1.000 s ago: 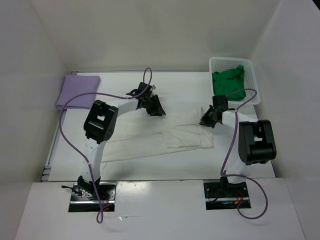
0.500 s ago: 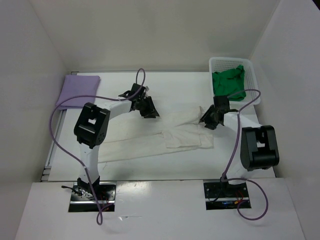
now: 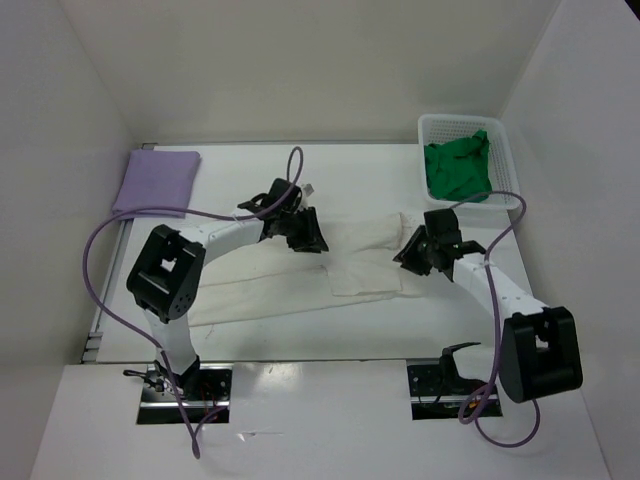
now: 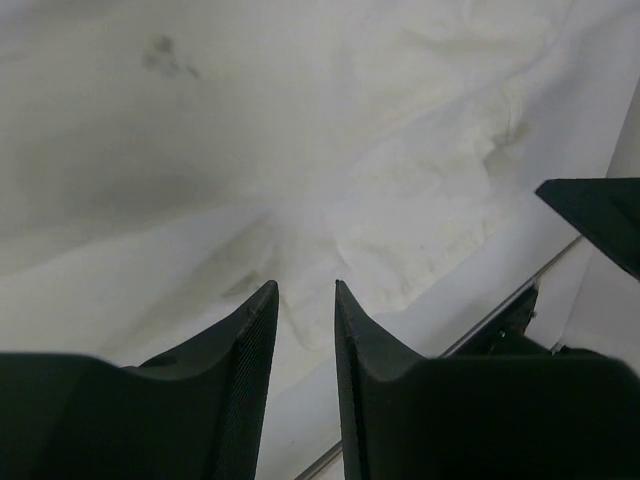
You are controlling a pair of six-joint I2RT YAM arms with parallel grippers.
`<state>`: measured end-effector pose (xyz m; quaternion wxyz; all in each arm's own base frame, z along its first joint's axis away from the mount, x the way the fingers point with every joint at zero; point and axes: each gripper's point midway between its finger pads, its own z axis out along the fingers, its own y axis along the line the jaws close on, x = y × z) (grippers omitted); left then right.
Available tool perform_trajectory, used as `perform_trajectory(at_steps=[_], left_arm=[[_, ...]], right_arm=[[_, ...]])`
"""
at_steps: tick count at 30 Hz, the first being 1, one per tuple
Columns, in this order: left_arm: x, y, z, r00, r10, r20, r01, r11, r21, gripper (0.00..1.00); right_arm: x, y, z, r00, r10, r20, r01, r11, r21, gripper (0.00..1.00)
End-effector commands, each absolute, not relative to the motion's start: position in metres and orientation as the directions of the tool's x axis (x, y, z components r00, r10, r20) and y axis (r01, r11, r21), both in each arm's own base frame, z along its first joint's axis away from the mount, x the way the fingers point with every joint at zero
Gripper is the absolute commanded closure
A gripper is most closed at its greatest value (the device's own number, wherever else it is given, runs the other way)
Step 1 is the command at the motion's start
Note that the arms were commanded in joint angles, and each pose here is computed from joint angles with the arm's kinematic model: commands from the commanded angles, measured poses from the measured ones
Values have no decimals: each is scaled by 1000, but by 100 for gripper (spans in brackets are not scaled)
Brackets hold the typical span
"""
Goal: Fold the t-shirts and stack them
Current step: Fold the other side of the tshirt into a rectangle
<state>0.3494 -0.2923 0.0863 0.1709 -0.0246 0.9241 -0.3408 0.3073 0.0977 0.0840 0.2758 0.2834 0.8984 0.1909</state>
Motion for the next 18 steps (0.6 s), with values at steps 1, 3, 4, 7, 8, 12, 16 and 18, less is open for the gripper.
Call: perform_trajectory(at_steps=[1,3,4,7,8,12,16,18], left_arm=[[328,-310,90,-949,-69,-307,153,753,-640,64],[319,-309,95,-947,-51,-318,170,760,-628,64],[309,-310,93,-949,-22,-314,187,763,-619,64],[286,-303,88,-952,29,-305,216,771,-599,61],[273,-297,78,-963,40,-266,197,780,-594,61],[241,-297,53,-981,103,-166,184,770,-611,56],[227,-313,48,-977,160,-141,213,748,-629,50],[224,-319,44,-978,170,-124,210,741,-637,49]], right_arm=[[272,93,72,-674,649,-352,471,745,473,63],[272,93,72,-663,666,-341,486,730,480,62],[270,93,71,-657,672,-342,499,728,470,62],[265,90,54,-662,678,-321,530,725,439,60],[264,90,51,-655,686,-317,536,718,444,60],[255,96,33,-681,674,-285,542,726,422,60],[251,95,28,-681,680,-271,556,722,412,60],[251,96,28,-676,686,-268,562,716,414,59]])
